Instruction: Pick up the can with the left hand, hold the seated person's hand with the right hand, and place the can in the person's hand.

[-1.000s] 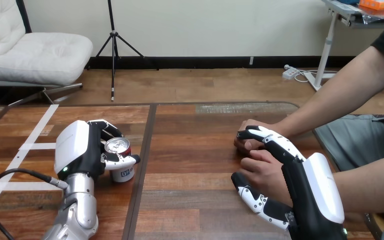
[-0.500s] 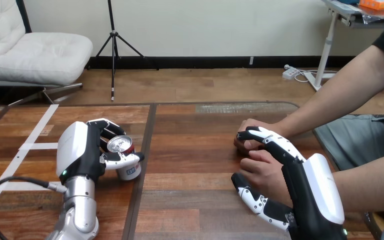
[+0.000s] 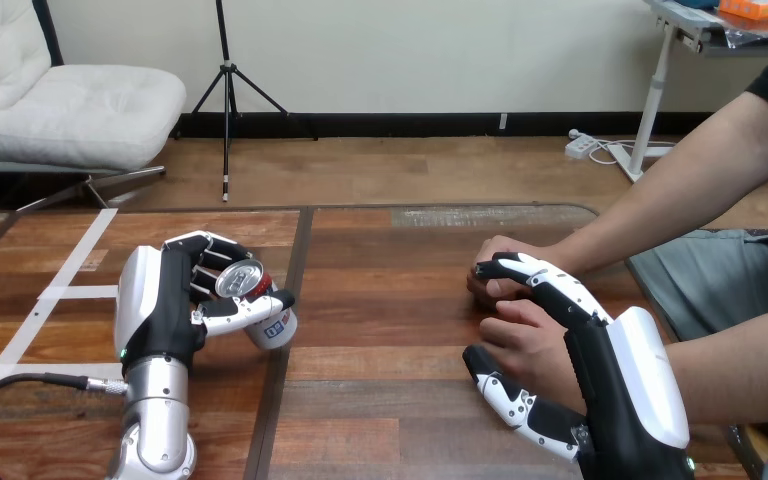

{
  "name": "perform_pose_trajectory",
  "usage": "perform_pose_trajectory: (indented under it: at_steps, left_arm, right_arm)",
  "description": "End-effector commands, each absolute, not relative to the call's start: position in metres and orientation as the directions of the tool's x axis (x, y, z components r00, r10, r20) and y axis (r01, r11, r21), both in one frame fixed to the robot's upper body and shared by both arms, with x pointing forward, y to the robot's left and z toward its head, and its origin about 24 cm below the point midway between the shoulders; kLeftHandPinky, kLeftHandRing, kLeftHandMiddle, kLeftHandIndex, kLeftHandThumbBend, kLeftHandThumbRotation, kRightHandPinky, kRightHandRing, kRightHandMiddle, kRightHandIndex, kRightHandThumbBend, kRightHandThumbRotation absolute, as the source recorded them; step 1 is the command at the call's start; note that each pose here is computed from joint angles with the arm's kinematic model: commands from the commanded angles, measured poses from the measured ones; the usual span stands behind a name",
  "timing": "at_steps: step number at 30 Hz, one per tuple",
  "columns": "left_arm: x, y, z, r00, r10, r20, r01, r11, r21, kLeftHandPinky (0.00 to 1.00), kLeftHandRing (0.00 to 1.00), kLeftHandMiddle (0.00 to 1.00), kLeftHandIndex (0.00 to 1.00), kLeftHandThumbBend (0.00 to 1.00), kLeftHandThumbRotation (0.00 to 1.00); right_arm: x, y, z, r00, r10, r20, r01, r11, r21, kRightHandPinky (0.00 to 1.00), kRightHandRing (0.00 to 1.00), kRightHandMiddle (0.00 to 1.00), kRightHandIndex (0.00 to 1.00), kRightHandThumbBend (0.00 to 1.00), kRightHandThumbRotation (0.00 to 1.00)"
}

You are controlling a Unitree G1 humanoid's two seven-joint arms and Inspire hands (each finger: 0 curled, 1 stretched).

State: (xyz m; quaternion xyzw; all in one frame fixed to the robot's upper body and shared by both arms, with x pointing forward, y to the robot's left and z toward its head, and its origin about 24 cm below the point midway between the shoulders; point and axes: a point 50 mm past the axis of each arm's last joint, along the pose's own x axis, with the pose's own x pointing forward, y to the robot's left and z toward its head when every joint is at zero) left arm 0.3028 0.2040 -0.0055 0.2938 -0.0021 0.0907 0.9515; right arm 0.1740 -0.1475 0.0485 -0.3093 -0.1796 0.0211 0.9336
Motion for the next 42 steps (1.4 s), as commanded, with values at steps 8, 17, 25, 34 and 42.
perform_pose_trajectory:
  at_steps: [8, 17, 25, 34, 42]
  left_arm:
    - [0.315, 0.194, 0.033, 0.960, 0.122, 0.253, -0.229, 0.862, 0.452, 0.33, 0.38, 0.44, 0.48, 0.72, 0.00]
    - [0.312, 0.191, 0.040, 0.951, 0.092, 0.296, -0.222, 0.868, 0.443, 0.33, 0.38, 0.44, 0.48, 0.72, 0.00]
    - [0.308, 0.186, 0.046, 0.941, 0.065, 0.331, -0.208, 0.884, 0.419, 0.33, 0.38, 0.45, 0.47, 0.72, 0.00]
    - [0.301, 0.181, 0.052, 0.933, 0.038, 0.357, -0.189, 0.897, 0.399, 0.33, 0.38, 0.45, 0.47, 0.72, 0.00]
    - [0.296, 0.176, 0.056, 0.928, 0.011, 0.372, -0.167, 0.905, 0.390, 0.32, 0.38, 0.45, 0.46, 0.72, 0.00]
  right_arm:
    - [0.181, -0.143, 0.066, 0.895, 0.152, 0.419, 0.118, 0.824, -0.553, 0.81, 0.86, 0.83, 0.75, 0.48, 0.00]
    - [0.182, -0.143, 0.067, 0.893, 0.151, 0.425, 0.125, 0.822, -0.555, 0.81, 0.86, 0.83, 0.75, 0.48, 0.00]
    - [0.182, -0.144, 0.068, 0.897, 0.145, 0.417, 0.132, 0.814, -0.566, 0.80, 0.85, 0.83, 0.75, 0.49, 0.00]
    - [0.181, -0.147, 0.071, 0.903, 0.141, 0.406, 0.126, 0.817, -0.562, 0.81, 0.86, 0.84, 0.77, 0.51, 0.00]
    - [0.183, -0.154, 0.078, 0.904, 0.150, 0.400, 0.153, 0.761, -0.631, 0.81, 0.86, 0.84, 0.78, 0.56, 0.00]
